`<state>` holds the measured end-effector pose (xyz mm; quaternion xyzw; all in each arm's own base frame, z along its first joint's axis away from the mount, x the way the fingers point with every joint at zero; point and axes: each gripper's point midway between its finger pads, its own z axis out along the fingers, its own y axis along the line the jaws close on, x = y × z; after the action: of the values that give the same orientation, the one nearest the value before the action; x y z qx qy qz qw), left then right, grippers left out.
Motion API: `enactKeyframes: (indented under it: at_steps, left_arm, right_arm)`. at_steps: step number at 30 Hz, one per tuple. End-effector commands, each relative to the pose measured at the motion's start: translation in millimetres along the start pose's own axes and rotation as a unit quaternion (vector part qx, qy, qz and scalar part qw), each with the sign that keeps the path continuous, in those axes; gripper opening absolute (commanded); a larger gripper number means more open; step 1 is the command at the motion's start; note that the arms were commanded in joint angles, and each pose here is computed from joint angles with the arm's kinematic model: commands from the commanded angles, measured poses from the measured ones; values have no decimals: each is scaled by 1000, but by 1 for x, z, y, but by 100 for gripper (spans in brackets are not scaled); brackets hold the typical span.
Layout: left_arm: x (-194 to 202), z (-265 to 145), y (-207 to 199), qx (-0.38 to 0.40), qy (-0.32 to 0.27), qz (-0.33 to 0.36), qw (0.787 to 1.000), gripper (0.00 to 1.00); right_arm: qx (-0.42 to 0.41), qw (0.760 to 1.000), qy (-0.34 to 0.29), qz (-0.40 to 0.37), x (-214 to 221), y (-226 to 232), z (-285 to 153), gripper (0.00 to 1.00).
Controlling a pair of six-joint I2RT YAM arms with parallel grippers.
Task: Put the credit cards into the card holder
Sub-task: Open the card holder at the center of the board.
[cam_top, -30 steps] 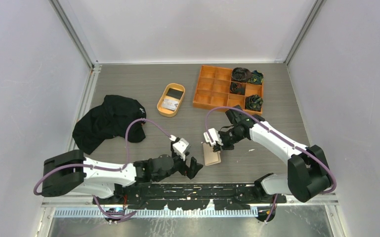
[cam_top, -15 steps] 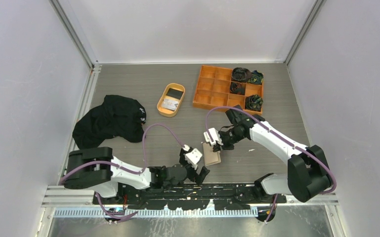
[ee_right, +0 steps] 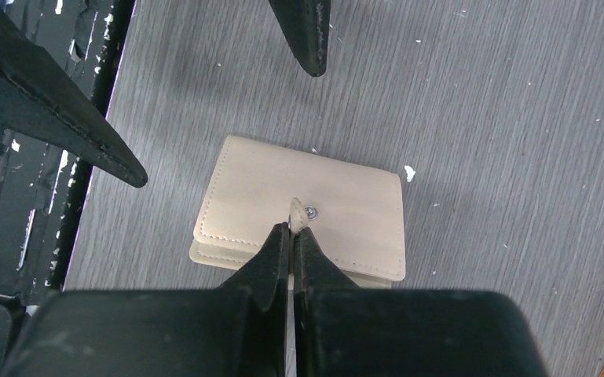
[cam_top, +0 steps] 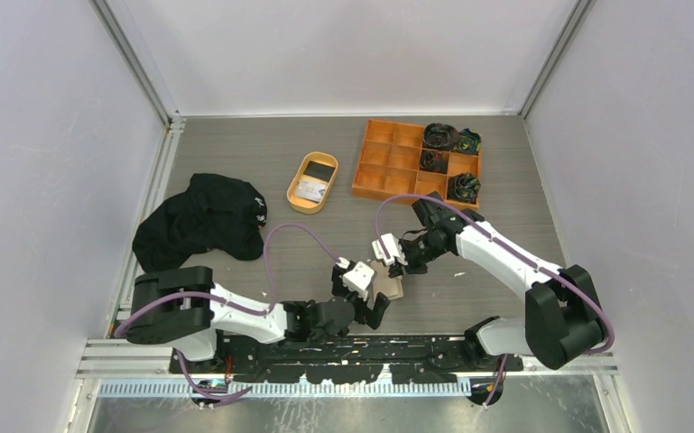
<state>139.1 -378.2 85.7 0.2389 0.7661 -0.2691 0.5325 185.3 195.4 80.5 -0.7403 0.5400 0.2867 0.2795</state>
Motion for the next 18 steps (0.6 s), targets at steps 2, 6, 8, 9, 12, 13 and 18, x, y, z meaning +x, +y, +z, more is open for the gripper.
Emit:
enactKeyframes:
  at_steps: [2, 6, 8, 9, 12, 13, 18]
  left_arm:
    - [-9, 7, -5, -15, -16, -36, 999, 87]
    - [-6, 14, -10, -16, -13, -39, 999, 87]
    - [-4, 16, -4, -38, -11, -46, 998, 87]
    - [-5, 17, -1, -50, -12, -53, 997, 87]
    - [-11, 18, -4, -56, -15, -72, 996, 88]
    - [-15, 19, -7, -54, -17, -78, 995, 88]
    - [-13, 26, -12, -79, -5, -82, 994, 88]
  right_arm:
    - [4, 1000, -21, -3, -9, -4, 0, 2]
    - [3, 1000, -22, -2, -9, -4, 0, 2]
    - [2, 1000, -23, -1, -9, -3, 0, 2]
    - [2, 1000, -23, -1, -9, -3, 0, 2]
    - [1, 1000, -23, -1, -9, -3, 0, 2]
    - [1, 1000, -24, 0, -9, -3, 0, 2]
    - [2, 1000, -24, -1, -10, -3, 0, 2]
